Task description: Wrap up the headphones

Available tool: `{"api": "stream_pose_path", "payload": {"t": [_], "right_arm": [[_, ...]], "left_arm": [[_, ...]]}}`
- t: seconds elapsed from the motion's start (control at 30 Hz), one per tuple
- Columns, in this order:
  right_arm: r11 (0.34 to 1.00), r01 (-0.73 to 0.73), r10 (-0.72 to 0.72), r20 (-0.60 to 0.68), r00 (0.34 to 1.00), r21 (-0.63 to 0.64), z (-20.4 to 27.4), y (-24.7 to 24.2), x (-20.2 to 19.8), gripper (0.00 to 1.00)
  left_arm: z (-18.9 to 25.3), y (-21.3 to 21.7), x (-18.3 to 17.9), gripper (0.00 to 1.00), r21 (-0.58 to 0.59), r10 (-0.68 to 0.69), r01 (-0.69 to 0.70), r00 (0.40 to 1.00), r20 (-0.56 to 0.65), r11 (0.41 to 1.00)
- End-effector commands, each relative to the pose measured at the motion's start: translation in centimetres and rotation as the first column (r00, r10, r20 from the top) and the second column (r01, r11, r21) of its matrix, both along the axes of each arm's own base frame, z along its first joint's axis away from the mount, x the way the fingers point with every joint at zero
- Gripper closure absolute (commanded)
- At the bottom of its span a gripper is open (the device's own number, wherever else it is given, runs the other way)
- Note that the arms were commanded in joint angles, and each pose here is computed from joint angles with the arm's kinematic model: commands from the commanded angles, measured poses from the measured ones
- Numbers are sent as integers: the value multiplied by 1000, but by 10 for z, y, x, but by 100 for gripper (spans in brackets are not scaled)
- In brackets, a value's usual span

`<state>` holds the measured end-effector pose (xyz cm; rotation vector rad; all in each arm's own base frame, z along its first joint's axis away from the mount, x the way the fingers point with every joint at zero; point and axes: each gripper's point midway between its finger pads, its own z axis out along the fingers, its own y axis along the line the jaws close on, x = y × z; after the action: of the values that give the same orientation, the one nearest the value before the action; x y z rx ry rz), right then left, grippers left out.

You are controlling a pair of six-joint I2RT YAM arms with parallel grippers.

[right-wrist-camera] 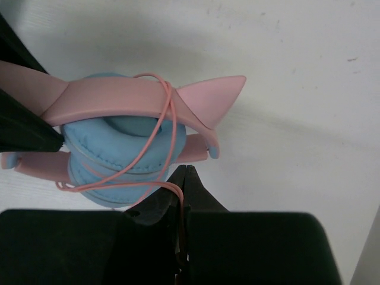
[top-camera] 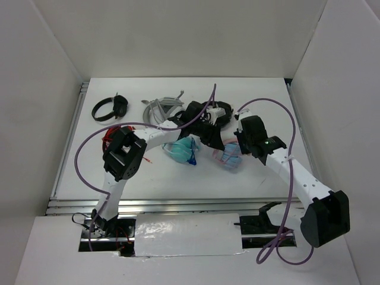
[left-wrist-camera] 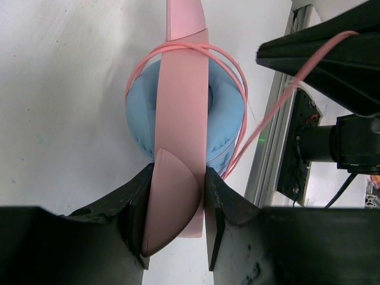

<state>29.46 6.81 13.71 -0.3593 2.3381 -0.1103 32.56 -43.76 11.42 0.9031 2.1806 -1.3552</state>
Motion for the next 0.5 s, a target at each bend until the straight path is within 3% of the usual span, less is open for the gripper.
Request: {"api": "stream_pose_path", "payload": {"t": [0.0,0.47], "right_arm": [[998,49,-47,59,997,-36,17,-13,19,96],[975,86,-85,13,996,-204,3,-50,77,93]], "left_arm": [[21,-12,4,100,-60,-47,49,998,33,997],[-29,-12,27,100,70,-9,8,1000,15,997]]}}
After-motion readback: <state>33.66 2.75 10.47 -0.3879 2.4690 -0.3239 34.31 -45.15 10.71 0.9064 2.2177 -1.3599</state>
